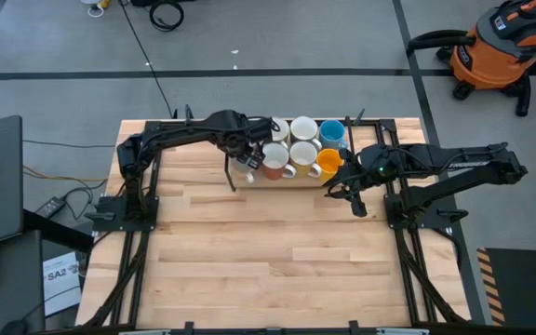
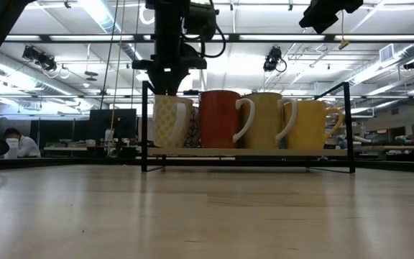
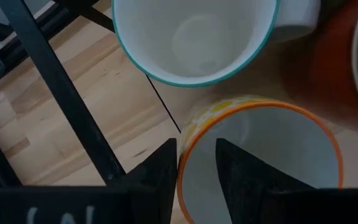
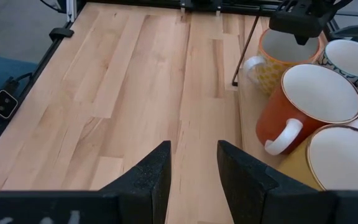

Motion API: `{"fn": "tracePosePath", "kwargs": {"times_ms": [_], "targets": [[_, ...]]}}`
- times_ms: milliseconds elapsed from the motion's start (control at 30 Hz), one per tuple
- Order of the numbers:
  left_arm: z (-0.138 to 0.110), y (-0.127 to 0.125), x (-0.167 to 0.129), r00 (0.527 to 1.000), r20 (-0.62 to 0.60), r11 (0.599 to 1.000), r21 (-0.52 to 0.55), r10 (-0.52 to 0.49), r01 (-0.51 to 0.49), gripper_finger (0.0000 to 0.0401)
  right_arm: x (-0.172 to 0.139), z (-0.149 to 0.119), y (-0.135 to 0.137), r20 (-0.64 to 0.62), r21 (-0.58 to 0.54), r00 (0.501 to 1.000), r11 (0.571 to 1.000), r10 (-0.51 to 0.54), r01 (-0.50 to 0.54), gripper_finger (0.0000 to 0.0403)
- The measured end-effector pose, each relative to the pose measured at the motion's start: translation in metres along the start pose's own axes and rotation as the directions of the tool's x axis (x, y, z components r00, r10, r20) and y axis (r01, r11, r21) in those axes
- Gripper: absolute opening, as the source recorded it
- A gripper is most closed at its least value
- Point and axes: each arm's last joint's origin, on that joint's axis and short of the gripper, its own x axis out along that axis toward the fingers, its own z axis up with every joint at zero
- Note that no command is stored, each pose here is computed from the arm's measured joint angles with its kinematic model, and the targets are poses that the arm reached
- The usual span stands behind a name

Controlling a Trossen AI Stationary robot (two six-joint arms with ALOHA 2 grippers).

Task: Place coffee mugs
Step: Put the patterned yellow mug on the shelf

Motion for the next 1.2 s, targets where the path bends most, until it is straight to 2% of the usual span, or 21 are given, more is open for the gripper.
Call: {"fn": "tracePosePath", "kwargs": {"times_ms": [467,1200], "targets": [[0.003,0.005,0.001,0.999,-0.024,1.000,-0.013,-0.025,0.024,0.0119,0.000,0.000,0.000,0.000,0.000,1.000,1.000,0.000,0.000,0.0135],[0.013,0.010,0.005,0.999,0.012,0.998,0.040,-0.043,0.043,0.0119,0.000,0.000,0.000,0.000,0.000,1.000,1.000,0.000,0.000,0.0135]]}}
